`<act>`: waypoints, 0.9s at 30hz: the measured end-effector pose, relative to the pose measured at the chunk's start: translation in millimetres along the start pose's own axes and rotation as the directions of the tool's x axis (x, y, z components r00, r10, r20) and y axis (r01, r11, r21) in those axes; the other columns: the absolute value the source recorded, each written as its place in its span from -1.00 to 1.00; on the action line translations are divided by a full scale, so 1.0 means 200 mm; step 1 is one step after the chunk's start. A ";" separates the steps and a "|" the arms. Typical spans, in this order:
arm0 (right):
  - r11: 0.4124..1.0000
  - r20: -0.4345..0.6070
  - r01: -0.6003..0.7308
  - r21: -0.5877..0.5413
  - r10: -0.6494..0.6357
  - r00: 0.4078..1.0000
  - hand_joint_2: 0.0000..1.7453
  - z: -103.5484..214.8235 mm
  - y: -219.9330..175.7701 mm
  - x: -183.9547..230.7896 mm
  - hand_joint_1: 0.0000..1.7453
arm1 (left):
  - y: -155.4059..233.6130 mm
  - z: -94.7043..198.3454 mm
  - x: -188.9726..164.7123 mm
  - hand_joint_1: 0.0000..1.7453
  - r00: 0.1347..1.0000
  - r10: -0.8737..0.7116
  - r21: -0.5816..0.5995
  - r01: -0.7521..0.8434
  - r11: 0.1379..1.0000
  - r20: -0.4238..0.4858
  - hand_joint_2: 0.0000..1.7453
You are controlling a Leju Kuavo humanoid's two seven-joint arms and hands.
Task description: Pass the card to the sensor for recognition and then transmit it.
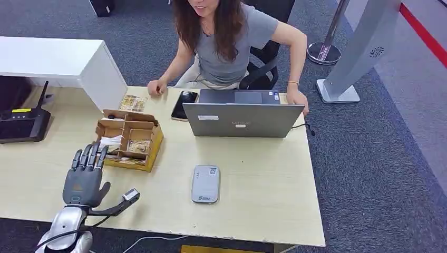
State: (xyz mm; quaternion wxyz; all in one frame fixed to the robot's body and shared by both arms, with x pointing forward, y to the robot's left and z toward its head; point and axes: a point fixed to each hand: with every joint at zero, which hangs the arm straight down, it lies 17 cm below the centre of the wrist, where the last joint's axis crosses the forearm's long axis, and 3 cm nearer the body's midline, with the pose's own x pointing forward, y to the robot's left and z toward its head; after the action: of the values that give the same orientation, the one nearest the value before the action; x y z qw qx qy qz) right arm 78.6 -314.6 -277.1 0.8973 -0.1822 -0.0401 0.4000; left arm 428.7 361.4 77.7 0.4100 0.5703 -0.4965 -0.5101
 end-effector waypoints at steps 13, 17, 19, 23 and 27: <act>1.000 0.011 -0.019 -0.006 0.019 1.000 -1.00 0.00 -0.02 0.02 -1.00 | 0.04 -0.06 0.10 -1.00 0.999 0.007 0.022 -0.008 1.000 0.043 1.00; 1.000 0.015 -0.021 -0.010 0.021 1.000 -1.00 0.00 -0.04 0.04 -1.00 | 0.06 -0.08 0.16 -1.00 0.998 0.015 0.029 -0.016 0.999 0.064 1.00; 1.000 0.016 -0.021 -0.012 0.022 1.000 -1.00 0.00 -0.04 0.04 -1.00 | 0.06 -0.10 0.19 -1.00 0.997 0.019 0.031 -0.022 0.999 0.074 1.00; 1.000 0.017 -0.022 -0.012 0.022 1.000 -1.00 0.00 -0.04 0.04 -1.00 | 0.06 -0.11 0.23 -1.00 0.996 0.024 0.030 -0.027 0.999 0.080 1.00; 1.000 0.017 -0.022 -0.012 0.022 1.000 -1.00 0.00 -0.04 0.04 -1.00 | 0.06 -0.11 0.23 -1.00 0.996 0.024 0.030 -0.027 0.999 0.080 1.00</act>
State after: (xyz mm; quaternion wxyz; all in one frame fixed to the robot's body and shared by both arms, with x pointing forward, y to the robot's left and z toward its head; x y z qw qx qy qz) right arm 91.2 -313.8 -275.3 0.8915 -0.1844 -0.0482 0.4111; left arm 447.8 313.5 84.6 0.3875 0.5494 -0.5274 -0.5195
